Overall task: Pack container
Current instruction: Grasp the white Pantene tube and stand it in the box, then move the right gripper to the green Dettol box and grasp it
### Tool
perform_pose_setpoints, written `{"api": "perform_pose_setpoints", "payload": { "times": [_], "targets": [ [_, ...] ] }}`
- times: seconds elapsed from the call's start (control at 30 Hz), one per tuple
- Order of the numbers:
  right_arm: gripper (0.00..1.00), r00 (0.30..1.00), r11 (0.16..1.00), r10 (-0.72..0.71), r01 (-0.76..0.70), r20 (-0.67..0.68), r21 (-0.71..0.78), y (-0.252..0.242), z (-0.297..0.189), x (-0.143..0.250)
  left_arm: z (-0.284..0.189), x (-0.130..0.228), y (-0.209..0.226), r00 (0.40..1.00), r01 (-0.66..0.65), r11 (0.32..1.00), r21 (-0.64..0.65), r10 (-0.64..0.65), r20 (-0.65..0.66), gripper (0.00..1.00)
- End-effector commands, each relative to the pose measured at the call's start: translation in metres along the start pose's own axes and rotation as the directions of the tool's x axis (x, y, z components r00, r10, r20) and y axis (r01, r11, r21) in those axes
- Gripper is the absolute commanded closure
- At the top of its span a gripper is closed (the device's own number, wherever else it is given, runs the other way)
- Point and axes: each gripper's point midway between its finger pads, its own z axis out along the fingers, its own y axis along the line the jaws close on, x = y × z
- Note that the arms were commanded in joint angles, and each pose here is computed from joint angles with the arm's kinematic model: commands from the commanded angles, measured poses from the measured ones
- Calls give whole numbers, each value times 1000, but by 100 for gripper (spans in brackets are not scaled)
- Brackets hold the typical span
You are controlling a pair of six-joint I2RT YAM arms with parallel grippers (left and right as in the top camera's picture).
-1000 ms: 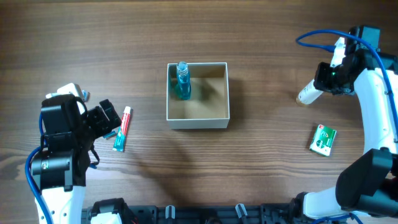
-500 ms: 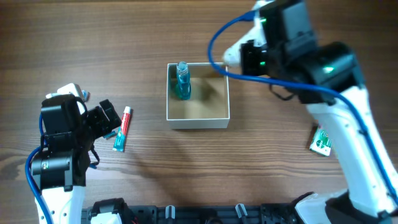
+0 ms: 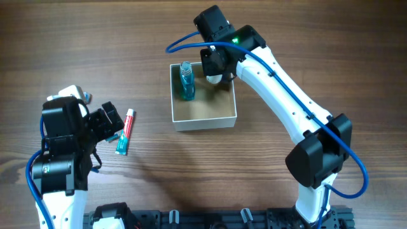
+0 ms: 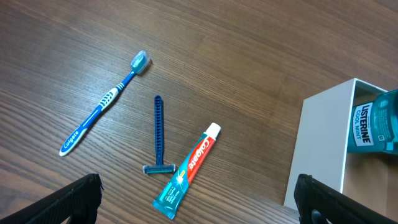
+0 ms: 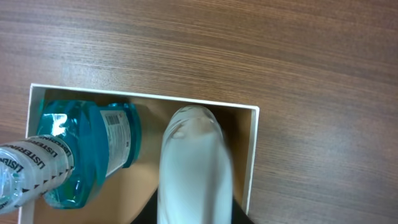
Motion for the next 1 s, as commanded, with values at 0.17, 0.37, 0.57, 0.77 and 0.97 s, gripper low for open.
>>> {"api": "perform_pose_setpoints", "payload": {
  "times": [0.17, 0.37, 0.57, 0.77, 0.97],
  "targets": [
    [57, 1000, 1000, 11, -11, -1, -1, -1, -5, -1, -5, -9, 2, 999, 24, 1000, -13, -24, 30, 0],
    [57, 994, 999, -7, 11, 106, -33, -13, -75, -9, -5, -10, 3, 999, 24, 1000, -14, -23, 30, 0],
    [32, 852, 892, 421, -451, 312, 29, -143, -180, -8, -5, -9, 2, 999, 24, 1000, -14, -23, 29, 0],
    [30, 776, 768, 627, -630, 69, 116, -218, -170, 81, -5, -9, 3, 999, 24, 1000, -14, -23, 29, 0],
    [5, 638, 636, 762, -770, 108, 59, -207, -142, 179, -5, -9, 3, 999, 24, 1000, -14, -24, 29, 0]
  ]
}}
